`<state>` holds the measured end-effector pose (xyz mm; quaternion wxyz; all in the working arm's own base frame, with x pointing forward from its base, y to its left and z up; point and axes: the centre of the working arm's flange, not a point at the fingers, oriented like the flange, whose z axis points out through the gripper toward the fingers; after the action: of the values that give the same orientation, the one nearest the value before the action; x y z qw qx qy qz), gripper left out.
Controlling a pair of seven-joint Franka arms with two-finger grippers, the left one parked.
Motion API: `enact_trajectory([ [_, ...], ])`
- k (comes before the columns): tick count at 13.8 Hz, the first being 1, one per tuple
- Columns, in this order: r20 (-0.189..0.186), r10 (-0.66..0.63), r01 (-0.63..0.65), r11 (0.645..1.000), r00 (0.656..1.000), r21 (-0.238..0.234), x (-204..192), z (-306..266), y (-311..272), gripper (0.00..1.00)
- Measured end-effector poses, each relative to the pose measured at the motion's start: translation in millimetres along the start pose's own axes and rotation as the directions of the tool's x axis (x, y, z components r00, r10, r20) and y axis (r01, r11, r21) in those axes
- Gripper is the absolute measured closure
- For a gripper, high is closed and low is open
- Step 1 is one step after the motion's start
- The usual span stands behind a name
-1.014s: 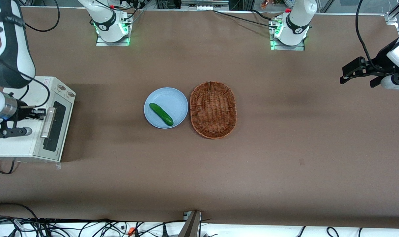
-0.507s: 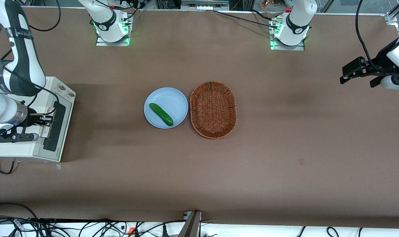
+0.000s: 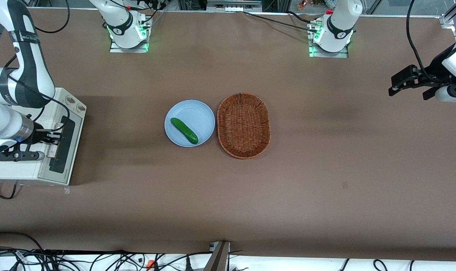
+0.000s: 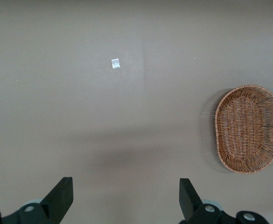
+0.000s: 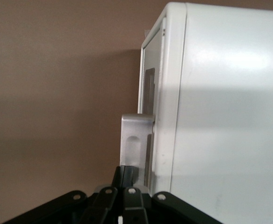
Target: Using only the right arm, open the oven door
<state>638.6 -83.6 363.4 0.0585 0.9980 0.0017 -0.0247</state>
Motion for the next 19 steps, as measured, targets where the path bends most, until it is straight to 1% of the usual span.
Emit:
enact_trajectory([
  [2,0.001,0.050,-0.050,0.999,0.999,0.005,2,2,-17,0.99],
  [4,0.000,0.096,-0.096,0.995,0.995,0.017,4,13,-52,0.99],
  [6,0.000,0.142,-0.142,0.989,0.990,0.029,8,39,-95,0.99],
  [9,-0.005,0.222,-0.222,0.974,0.975,0.051,14,75,-145,0.99],
  [11,-0.011,0.270,-0.269,0.961,0.963,0.061,15,84,-169,0.99],
  [13,-0.025,0.286,-0.284,0.956,0.958,0.068,19,79,-181,0.99],
  [15,-0.042,0.288,-0.285,0.956,0.957,0.069,27,61,-178,0.83],
  [16,-0.061,0.270,-0.266,0.961,0.961,0.069,29,45,-175,0.72],
  [17,-0.081,0.238,-0.233,0.970,0.968,0.067,29,25,-172,0.64],
  [18,-0.096,0.214,-0.208,0.976,0.972,0.068,27,0,-170,0.53],
  [19,-0.105,0.196,-0.188,0.979,0.975,0.079,21,-28,-169,0.44],
])
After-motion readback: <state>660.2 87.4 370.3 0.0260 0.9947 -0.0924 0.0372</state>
